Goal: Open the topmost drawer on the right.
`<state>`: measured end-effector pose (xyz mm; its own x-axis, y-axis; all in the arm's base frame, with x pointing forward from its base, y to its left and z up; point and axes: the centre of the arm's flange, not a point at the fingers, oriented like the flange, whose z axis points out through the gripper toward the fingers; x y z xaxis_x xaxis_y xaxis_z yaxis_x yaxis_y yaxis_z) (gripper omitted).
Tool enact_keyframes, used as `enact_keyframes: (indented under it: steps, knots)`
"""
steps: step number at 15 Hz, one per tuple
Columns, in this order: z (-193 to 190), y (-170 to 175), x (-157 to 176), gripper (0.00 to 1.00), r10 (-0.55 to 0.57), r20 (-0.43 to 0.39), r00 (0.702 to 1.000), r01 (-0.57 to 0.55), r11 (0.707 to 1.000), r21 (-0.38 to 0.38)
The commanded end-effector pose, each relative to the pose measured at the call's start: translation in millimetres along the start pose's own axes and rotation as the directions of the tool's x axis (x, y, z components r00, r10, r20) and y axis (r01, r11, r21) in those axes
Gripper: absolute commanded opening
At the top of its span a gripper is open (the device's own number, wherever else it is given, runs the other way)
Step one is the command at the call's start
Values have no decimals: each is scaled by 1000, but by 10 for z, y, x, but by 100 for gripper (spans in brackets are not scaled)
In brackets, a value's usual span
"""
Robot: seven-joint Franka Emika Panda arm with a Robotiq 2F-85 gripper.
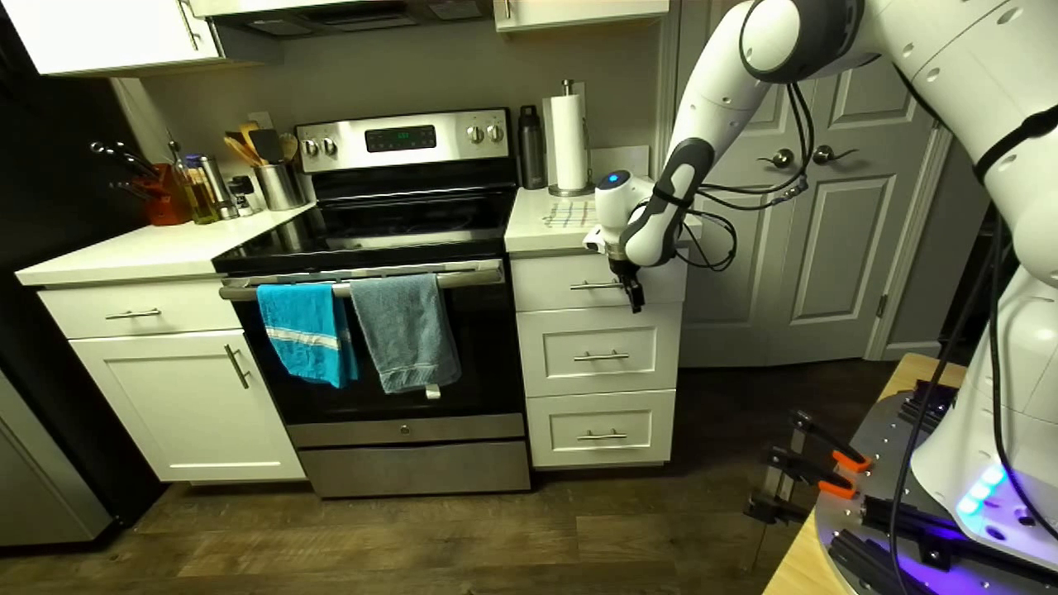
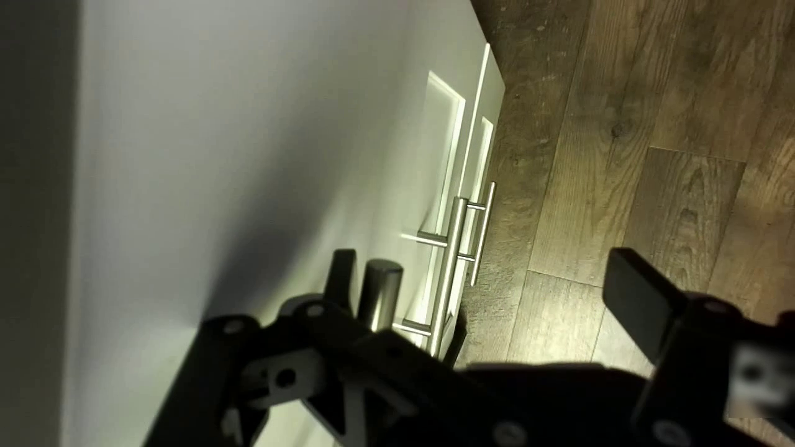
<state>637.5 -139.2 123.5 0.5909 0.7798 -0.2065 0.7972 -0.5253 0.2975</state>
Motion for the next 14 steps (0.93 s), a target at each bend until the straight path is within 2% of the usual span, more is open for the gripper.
enact_keyframes:
  steps: [1,6,7,14]
  knots:
    - [83,-163,57,100,-88,6,996,87,994,60]
    - [111,-237,7,100,-147,23,989,145,987,71]
    - [2,0,-8,100,-36,6,999,36,999,2]
    - [-2,8,-11,100,-31,8,1000,31,1000,-1]
